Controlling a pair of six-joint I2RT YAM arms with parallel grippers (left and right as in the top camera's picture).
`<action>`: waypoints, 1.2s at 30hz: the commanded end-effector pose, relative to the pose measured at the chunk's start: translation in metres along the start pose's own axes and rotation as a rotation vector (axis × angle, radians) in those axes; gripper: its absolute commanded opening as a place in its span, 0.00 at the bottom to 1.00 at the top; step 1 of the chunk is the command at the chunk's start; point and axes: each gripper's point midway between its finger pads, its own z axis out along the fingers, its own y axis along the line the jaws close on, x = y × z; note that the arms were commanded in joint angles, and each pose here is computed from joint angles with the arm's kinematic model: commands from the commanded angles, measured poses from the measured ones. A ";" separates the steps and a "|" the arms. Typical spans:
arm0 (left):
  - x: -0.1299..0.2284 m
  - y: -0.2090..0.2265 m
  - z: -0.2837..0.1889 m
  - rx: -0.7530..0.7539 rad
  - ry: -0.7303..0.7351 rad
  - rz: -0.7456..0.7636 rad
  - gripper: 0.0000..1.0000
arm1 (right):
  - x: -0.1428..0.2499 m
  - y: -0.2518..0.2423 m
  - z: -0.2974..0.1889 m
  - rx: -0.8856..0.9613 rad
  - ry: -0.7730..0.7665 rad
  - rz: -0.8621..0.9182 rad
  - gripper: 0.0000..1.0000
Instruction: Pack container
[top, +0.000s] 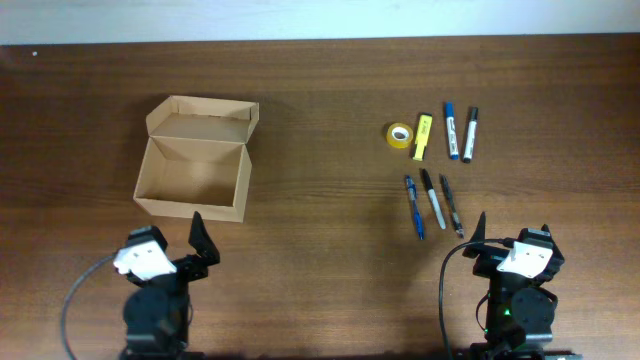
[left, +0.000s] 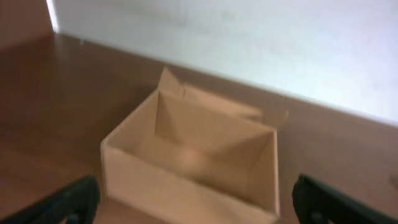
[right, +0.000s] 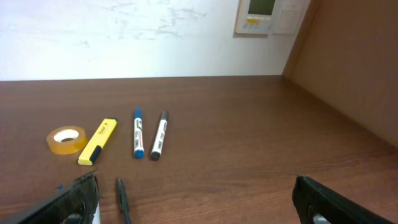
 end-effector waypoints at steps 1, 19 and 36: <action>-0.051 -0.016 -0.006 0.006 0.045 0.007 1.00 | 0.001 0.000 0.000 0.001 -0.005 0.009 0.99; -0.036 -0.119 0.158 0.188 0.907 0.048 1.00 | 0.001 0.000 0.000 0.001 -0.005 0.009 0.99; 0.110 -0.112 0.160 0.051 1.292 0.410 0.78 | 0.001 0.000 0.000 0.001 -0.005 0.009 0.99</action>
